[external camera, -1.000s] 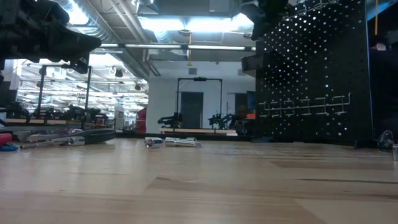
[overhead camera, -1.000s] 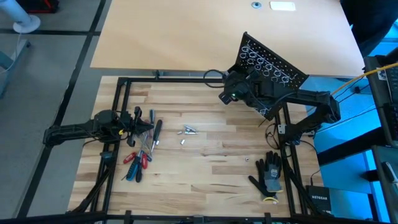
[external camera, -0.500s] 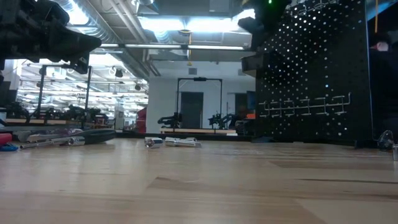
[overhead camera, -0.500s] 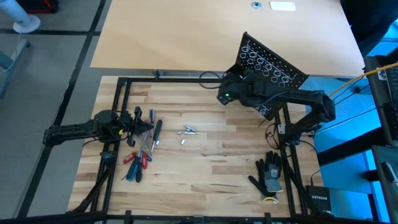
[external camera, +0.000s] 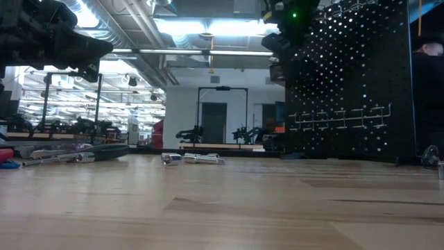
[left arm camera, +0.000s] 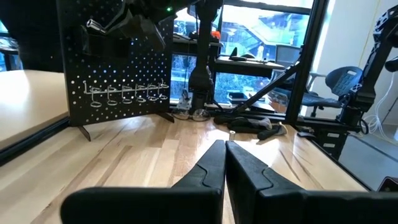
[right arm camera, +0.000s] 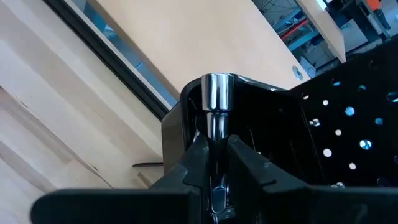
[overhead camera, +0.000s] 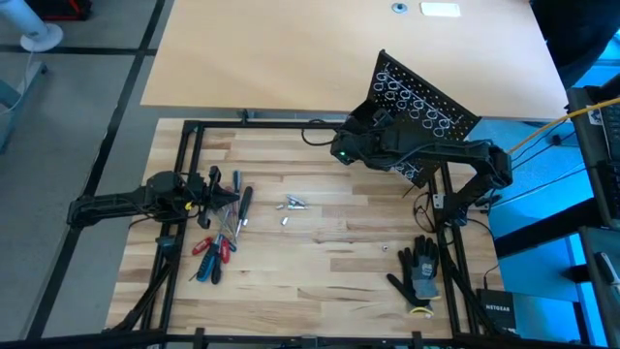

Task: Hang tools onto peg board
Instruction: Put the extension bar into the black pegboard bin

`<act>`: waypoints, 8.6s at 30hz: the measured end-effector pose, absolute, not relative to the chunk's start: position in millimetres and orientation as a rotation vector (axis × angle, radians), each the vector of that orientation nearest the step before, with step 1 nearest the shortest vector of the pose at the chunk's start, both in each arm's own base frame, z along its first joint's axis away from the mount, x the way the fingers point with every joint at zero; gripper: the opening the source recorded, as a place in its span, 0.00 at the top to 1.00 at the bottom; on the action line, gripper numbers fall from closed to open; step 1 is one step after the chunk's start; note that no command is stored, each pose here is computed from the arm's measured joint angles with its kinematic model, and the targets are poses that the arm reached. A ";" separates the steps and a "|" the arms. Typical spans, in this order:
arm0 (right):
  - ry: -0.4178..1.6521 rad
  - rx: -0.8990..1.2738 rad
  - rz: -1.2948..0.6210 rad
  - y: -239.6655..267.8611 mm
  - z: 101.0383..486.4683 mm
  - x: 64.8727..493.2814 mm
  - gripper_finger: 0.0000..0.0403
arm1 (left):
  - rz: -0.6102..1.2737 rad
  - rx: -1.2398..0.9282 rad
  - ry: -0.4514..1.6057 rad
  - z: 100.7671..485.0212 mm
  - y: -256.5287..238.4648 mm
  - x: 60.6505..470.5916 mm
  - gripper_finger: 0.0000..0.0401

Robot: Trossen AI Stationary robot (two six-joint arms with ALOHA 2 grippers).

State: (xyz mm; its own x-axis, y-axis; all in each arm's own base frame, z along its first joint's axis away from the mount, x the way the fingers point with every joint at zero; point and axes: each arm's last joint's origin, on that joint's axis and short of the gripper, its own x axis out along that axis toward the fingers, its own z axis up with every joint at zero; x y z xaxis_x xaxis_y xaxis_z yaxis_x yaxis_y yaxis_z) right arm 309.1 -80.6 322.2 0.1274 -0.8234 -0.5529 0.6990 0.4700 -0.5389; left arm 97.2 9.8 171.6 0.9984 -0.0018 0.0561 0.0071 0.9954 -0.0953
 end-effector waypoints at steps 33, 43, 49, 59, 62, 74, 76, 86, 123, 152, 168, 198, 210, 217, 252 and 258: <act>0.747 -0.051 -0.714 -9.6 367.0 329.3 0.59 | -0.004 -0.092 -0.057 171.6 9.8 97.2 1.00; 0.648 -0.041 -0.370 39.0 281.1 349.2 0.59 | -0.005 -0.096 -0.057 171.7 9.8 97.2 1.00; 0.490 0.028 -0.287 40.6 227.8 343.8 0.59 | -0.004 -0.067 -0.057 171.7 9.8 97.2 1.00; 0.457 -0.025 -0.194 45.5 175.8 363.2 0.59 | -0.004 -0.067 -0.061 172.2 9.8 97.2 1.00; 0.489 -0.049 -0.186 46.0 164.1 369.3 0.59 | -0.004 -0.068 -0.061 172.2 9.8 97.2 1.00; 0.577 0.009 -0.224 22.3 129.8 386.0 0.59 | -0.004 -0.069 -0.062 172.2 9.8 97.2 1.00; 0.591 0.019 -0.236 17.3 124.4 386.6 0.59 | -0.004 -0.070 -0.061 172.2 9.8 97.2 1.00; 0.664 0.078 -0.209 6.3 93.2 391.2 0.59 | -0.004 -0.069 -0.062 172.2 9.8 97.2 1.00; 0.727 -0.056 -0.273 23.0 121.7 405.6 0.90 | -0.004 -0.069 -0.062 172.2 9.8 97.2 1.00; 0.351 -0.291 -0.795 31.6 331.8 299.0 0.90 | -0.003 -0.063 -0.061 172.2 9.8 97.2 1.00; 0.491 -0.306 -1.039 -35.2 331.0 282.9 0.89 | -0.003 -0.062 -0.062 172.3 9.8 97.2 1.00; 0.574 -0.078 -1.082 -64.2 321.6 267.9 0.64 | -0.004 -0.068 -0.062 172.2 9.8 97.2 1.00; 0.389 -0.036 -0.449 0.4 362.4 299.8 0.59 | -0.004 -0.067 -0.062 172.2 9.8 97.2 1.00; 0.497 -0.062 -0.298 25.8 303.7 342.0 0.59 | -0.004 -0.068 -0.064 172.4 9.8 97.2 1.00; 0.822 0.030 -0.352 -17.2 102.8 417.4 0.59 | -0.003 -0.059 -0.064 172.4 9.8 97.2 1.00; 0.831 0.030 -0.344 -16.3 100.3 417.6 0.66 | -0.003 -0.061 -0.064 172.5 9.8 97.2 1.00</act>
State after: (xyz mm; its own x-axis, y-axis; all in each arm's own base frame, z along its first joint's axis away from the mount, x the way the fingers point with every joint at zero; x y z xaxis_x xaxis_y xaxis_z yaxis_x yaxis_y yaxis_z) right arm 417.6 -16.3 100.3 0.6224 -0.2876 -0.7279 0.3113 0.9443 -0.1070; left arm 97.2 9.8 172.5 0.9979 -0.0014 0.0644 0.0054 0.9981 -0.0607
